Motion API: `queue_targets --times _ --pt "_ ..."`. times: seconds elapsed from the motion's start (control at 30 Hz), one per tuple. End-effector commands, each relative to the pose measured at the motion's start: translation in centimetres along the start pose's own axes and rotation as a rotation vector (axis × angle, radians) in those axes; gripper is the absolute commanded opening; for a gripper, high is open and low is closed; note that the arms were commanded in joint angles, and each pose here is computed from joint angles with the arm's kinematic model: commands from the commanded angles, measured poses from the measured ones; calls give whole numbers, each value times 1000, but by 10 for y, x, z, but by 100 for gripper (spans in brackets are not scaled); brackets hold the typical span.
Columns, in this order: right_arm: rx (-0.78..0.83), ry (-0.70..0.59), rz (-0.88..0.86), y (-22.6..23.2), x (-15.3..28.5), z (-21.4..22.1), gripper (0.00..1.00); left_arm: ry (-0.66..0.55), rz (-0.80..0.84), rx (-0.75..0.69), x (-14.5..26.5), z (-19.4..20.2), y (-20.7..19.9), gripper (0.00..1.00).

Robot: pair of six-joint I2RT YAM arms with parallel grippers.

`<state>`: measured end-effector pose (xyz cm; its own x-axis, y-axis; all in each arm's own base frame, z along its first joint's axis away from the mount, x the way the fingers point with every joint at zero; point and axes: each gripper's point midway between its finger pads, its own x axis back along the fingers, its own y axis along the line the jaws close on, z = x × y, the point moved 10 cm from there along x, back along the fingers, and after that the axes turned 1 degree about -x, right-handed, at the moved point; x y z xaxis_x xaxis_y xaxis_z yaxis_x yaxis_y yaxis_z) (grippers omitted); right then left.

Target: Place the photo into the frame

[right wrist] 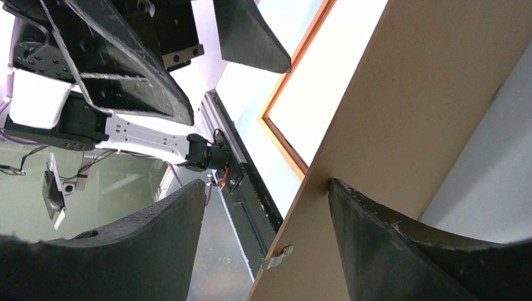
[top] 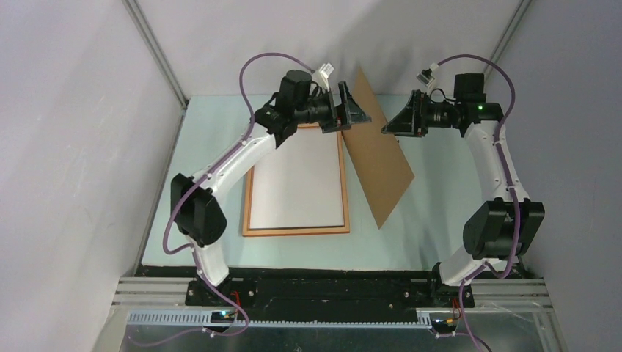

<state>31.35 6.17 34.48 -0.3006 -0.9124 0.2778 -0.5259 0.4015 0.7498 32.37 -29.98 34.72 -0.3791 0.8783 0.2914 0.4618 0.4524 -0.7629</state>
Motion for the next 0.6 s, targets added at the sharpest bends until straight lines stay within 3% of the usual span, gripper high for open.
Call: queue_targets --times 0.0,0.57 --pt "67 -3 -16 19 0 3 76 -27 -8 108 0 -14 -12 100" --pt "115 60 -48 37 -25 19 79 -46 -27 137 -10 -17 -11 100"
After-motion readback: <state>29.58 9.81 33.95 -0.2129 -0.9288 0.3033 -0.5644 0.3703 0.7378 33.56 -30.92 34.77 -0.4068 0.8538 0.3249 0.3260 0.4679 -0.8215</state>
